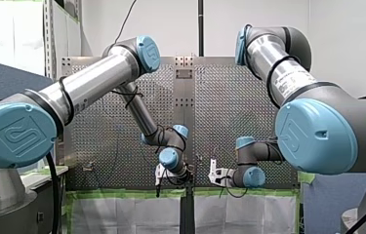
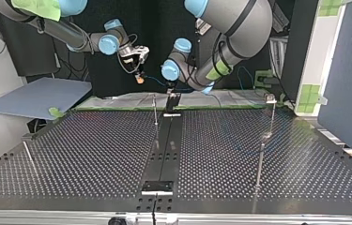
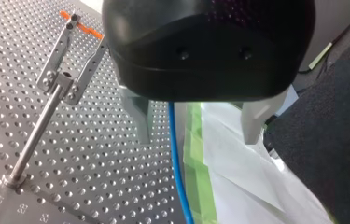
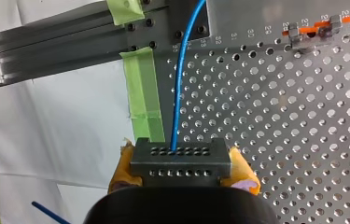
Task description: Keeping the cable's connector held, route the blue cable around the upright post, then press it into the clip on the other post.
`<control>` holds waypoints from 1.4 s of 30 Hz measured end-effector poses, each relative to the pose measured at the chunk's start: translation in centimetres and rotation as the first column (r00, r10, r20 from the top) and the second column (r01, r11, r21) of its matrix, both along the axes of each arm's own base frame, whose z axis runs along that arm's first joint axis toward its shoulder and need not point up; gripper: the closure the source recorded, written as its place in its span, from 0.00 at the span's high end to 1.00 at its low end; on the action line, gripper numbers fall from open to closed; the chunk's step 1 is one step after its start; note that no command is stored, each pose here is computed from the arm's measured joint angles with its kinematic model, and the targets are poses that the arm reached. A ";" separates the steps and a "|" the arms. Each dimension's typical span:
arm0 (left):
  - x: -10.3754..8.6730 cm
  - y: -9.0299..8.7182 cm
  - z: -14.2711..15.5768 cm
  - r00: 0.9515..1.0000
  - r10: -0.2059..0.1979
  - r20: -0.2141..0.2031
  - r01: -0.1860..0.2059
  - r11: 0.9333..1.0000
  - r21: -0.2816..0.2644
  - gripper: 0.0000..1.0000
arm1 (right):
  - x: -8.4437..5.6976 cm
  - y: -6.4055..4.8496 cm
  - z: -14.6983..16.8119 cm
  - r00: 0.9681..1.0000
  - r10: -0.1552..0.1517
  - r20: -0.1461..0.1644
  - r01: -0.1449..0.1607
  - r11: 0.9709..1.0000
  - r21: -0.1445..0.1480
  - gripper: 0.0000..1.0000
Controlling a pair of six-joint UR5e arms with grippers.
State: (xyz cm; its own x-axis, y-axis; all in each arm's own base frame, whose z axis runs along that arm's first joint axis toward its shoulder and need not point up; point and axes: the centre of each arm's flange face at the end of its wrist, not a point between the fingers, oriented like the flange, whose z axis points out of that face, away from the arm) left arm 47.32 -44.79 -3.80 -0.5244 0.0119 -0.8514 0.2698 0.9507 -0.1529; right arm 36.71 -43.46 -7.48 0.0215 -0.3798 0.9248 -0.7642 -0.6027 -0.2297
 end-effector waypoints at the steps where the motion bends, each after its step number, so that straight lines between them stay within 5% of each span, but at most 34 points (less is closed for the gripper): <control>1: 0.0 0.0 0.0 1.000 0.000 0.000 0.000 1.000 -0.001 0.71 | 0.0 0.0 0.0 1.000 0.000 0.000 0.000 1.000 0.000 0.00; 3: 0.0 0.0 0.0 1.000 0.002 -0.001 -0.002 1.000 -0.001 0.63 | 0.0 0.0 0.0 1.000 0.000 0.000 0.000 1.000 0.000 0.00; 5: -0.1 0.0 0.0 1.000 0.007 -0.001 -0.007 1.000 0.002 0.38 | 0.0 0.0 0.0 1.000 0.000 0.000 0.000 1.000 0.000 0.00; 6: -0.1 0.1 0.0 1.000 0.010 -0.001 -0.010 1.000 0.004 0.38 | 0.0 0.0 0.0 1.000 0.001 0.000 -0.001 1.000 0.001 0.00; 8: -0.1 0.1 0.0 1.000 0.018 0.000 -0.018 1.000 0.009 0.14 | 0.0 0.0 0.0 1.000 0.001 0.000 -0.001 1.000 0.001 0.00; 9: -0.1 0.2 0.0 1.000 0.021 0.000 -0.021 1.000 0.010 0.14 | 0.0 0.0 0.0 1.000 0.001 0.000 -0.001 1.000 0.001 0.00; 10: -0.1 0.2 0.0 1.000 0.023 0.000 -0.023 1.000 0.011 0.00 | 0.0 0.0 0.0 1.000 0.001 0.000 -0.001 1.000 0.001 0.00; 23: -0.1 0.2 0.0 0.999 0.041 -0.006 -0.041 0.999 -0.004 0.00 | -0.1 -0.1 0.0 1.000 -0.003 0.000 0.003 1.000 0.002 0.00; 42: -2.3 0.7 -0.6 0.994 0.110 0.013 -0.111 0.991 0.074 0.00 | -1.2 -1.2 0.1 0.999 -0.044 0.016 0.044 0.999 -0.002 0.00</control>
State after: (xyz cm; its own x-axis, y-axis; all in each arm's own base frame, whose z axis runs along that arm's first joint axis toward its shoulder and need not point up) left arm 45.06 -44.12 -4.43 -0.5181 0.0174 -0.8552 0.1634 0.9834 -0.0790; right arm 35.55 -44.64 -7.42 -0.0102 -0.3779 0.9258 -0.7864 -0.5689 -0.2408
